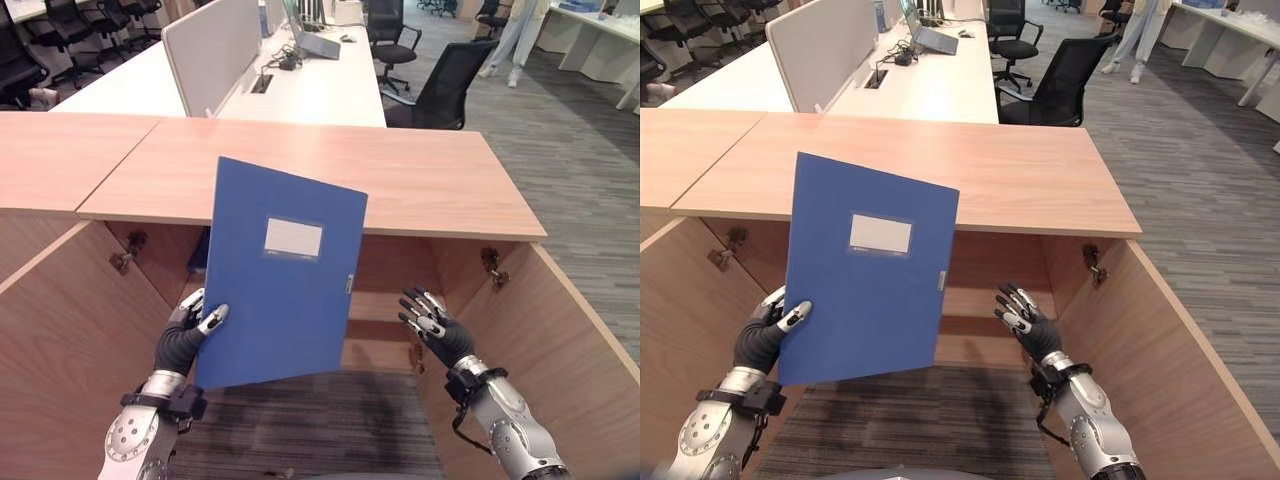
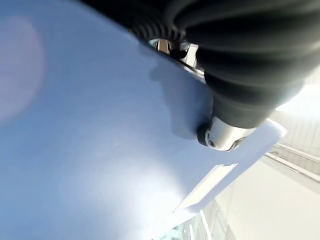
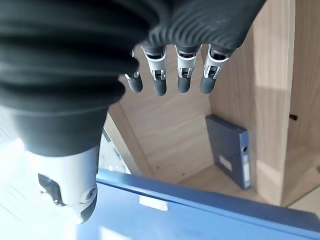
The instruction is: Put the empty folder in the office cabinet
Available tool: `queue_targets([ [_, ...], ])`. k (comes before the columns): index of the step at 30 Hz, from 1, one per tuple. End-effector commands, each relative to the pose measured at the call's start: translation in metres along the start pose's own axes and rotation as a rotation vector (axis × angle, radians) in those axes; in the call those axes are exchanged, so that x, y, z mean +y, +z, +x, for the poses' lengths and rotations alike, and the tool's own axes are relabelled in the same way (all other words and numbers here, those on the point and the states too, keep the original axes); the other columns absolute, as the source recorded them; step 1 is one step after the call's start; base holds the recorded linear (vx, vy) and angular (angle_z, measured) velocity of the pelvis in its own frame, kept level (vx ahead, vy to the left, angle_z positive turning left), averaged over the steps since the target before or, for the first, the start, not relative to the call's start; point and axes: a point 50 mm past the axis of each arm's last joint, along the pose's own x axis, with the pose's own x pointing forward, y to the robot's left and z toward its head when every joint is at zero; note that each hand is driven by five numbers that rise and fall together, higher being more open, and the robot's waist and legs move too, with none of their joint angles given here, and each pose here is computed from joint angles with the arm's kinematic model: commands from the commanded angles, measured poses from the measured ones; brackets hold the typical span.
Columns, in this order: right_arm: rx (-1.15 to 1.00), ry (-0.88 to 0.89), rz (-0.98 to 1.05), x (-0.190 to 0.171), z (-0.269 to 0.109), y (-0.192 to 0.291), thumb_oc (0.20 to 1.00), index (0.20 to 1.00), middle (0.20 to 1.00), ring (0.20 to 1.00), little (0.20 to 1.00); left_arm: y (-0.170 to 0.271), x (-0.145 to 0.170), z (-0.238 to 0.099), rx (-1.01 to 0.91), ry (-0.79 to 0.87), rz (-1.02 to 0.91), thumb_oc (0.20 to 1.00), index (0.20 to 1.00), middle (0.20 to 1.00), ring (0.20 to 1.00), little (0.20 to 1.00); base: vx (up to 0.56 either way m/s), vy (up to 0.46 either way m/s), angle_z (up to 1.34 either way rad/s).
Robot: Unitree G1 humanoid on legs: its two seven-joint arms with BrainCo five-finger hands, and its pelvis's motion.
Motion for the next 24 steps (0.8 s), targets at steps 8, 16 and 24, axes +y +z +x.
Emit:
queue_targets([
  [8, 0.008, 0.178, -0.191, 0.016, 0.033, 0.025, 1.0, 1.0, 1.0, 1.0, 1.0, 0.052, -0.037, 0.024, -0.231, -0.346, 0.031, 0.2, 0.2, 0.2, 0.2, 0.2, 0.0, 0.0, 0.0],
  [16, -0.027, 0.266, -0.222, 0.037, 0.053, 0.038, 1.0, 1.0, 1.0, 1.0, 1.0, 0.053, -0.056, 0.026, -0.217, -0.495, 0.031, 0.2, 0.2, 0.2, 0.2, 0.2, 0.0, 0.0, 0.0],
  [24, -0.119, 0.358, -0.208, 0.062, 0.07, 0.061, 1.0, 1.0, 1.0, 1.0, 1.0, 0.053, -0.065, 0.023, -0.193, -0.58, 0.01, 0.2, 0.2, 0.2, 0.2, 0.2, 0.0, 0.0, 0.0],
])
